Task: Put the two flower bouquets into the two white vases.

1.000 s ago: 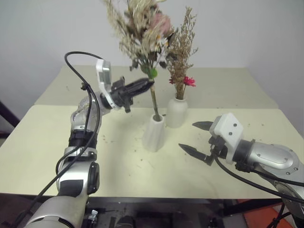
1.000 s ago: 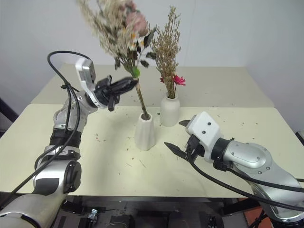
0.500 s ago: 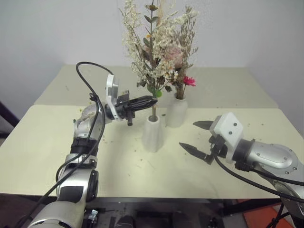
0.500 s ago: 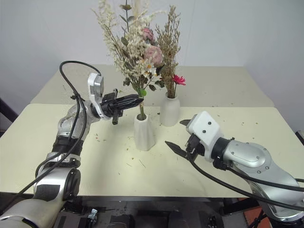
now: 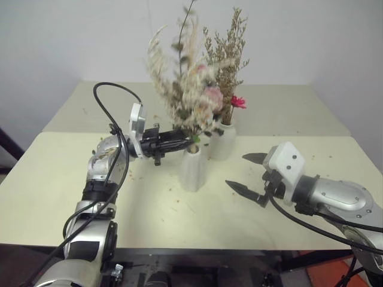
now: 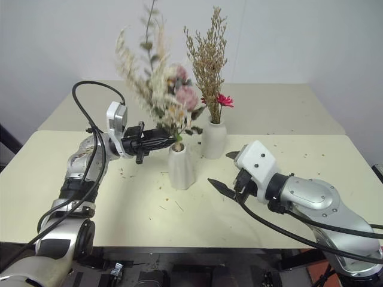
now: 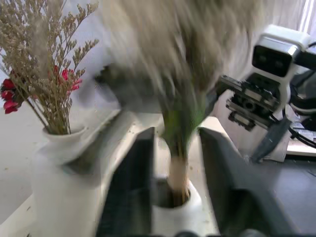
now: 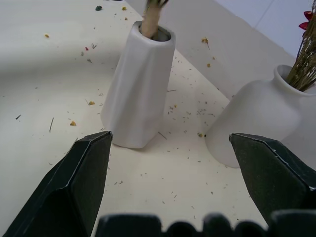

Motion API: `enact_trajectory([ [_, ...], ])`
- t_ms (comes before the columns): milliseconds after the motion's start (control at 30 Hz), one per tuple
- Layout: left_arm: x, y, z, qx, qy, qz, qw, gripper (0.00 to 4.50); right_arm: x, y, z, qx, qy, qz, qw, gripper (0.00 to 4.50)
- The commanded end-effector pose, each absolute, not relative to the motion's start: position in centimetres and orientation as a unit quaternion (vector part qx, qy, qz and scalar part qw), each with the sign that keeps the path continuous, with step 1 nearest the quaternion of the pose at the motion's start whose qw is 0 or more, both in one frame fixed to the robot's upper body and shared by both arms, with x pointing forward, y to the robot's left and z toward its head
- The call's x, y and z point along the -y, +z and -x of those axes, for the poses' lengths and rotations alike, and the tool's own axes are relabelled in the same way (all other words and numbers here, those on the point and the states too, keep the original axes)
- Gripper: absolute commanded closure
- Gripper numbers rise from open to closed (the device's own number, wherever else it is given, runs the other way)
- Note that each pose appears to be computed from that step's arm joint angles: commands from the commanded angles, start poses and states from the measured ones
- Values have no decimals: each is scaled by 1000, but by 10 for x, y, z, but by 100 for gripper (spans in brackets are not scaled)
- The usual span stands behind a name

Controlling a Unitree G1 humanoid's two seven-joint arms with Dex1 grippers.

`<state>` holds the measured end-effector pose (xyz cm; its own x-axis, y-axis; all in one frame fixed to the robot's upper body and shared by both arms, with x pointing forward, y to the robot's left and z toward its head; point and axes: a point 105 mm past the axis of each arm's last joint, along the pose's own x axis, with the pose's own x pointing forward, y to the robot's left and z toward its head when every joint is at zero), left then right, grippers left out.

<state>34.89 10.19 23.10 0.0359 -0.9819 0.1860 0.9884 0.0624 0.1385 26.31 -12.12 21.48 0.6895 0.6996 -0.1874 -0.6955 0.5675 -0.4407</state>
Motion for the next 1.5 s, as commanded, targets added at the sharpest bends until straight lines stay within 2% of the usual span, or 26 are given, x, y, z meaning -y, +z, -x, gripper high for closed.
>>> enact_trajectory([
  [33, -104, 241, -342, 128, -691, -1, 711, 168, 124, 227, -261, 30, 388, 253, 886, 0],
  [200, -109, 239, -341, 100, -690, -19, 717, 2, 125, 227, -261, 27, 388, 253, 886, 0],
  [333, -124, 225, -344, 49, -661, -85, 744, 2, 125, 227, -262, 26, 387, 253, 886, 0],
  [467, -147, 232, -333, 42, -656, -83, 749, 2, 127, 225, -263, 22, 385, 253, 887, 0],
  [600, -172, 235, -319, 25, -625, -100, 774, 2, 130, 226, -262, 20, 380, 252, 890, 0],
  [833, -218, 256, -292, 63, -520, -138, 840, 2, 175, 249, -249, 26, 363, 240, 900, 0],
  [1000, -247, 288, -275, 116, -446, -182, 868, 2, 222, 260, -243, 9, 337, 254, 907, 0],
  [1100, -255, 296, -267, 137, -417, -212, 873, 2, 239, 263, -242, 0, 328, 268, 906, 0],
  [1333, -263, 298, -267, 151, -334, -282, 886, 2, 254, 279, -252, 8, 318, 279, 906, 0],
  [1500, -269, 288, -270, 154, -323, -285, 889, 2, 250, 277, -252, 5, 329, 287, 900, 0],
])
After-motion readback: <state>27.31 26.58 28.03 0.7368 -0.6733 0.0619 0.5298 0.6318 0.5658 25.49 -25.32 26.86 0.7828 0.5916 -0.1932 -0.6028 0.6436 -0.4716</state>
